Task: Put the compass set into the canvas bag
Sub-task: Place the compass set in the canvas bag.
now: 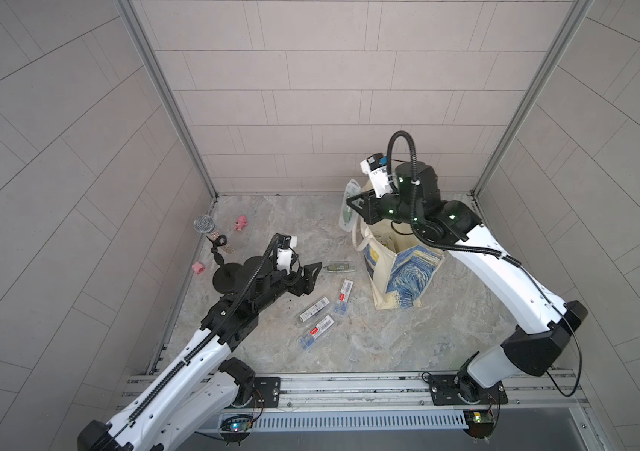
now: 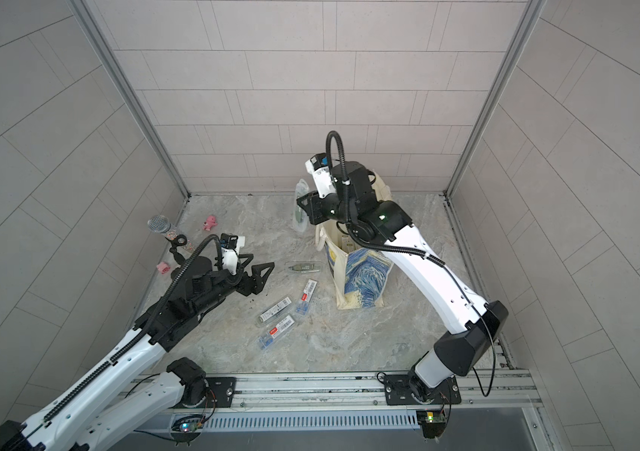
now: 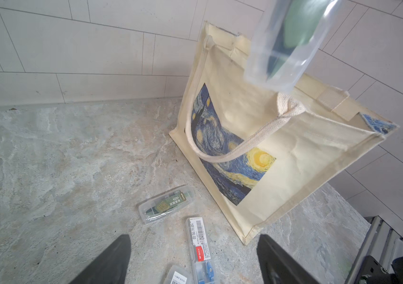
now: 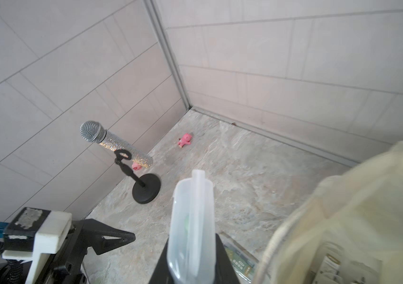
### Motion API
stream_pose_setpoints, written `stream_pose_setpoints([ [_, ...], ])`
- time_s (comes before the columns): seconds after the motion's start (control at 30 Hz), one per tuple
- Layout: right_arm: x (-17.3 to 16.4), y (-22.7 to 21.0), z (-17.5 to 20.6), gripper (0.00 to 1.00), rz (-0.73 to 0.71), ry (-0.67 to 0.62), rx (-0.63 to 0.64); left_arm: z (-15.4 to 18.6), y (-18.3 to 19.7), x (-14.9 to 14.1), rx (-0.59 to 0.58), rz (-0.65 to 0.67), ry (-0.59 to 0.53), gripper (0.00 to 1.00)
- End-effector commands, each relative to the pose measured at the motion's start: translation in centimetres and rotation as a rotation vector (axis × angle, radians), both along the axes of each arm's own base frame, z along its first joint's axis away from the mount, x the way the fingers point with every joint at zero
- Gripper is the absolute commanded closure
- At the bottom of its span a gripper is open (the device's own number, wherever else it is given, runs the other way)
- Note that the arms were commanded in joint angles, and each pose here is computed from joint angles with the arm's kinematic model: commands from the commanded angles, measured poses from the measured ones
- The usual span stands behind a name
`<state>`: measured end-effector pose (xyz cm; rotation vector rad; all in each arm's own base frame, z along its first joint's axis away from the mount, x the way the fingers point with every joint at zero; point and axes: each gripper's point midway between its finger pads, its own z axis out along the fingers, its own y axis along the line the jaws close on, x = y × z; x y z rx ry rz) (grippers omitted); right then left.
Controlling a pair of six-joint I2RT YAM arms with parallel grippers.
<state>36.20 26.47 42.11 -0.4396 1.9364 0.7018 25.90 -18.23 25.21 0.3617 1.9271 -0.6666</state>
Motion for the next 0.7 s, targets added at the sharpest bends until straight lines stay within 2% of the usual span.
stream_pose_setpoints([
  [0.0,0.0,-4.7,2.0,1.00,-0.109,-0.052,-0.005,0.1,-0.7,0.0,-0.004,-0.032,0.020,0.14],
  [0.13,1.8,-10.0,0.5,1.00,-0.246,-0.023,-0.052,-0.5,-0.9,0.3,0.005,-0.027,0.041,0.14],
  [0.3,4.8,-14.8,-4.2,1.00,-0.401,0.076,-0.266,-0.9,-1.0,0.6,0.016,-0.023,0.058,0.14],
  [0.67,7.2,-14.5,-12.9,1.00,-0.417,0.271,-0.451,-1.4,-0.7,0.8,0.037,-0.007,0.065,0.14],
])
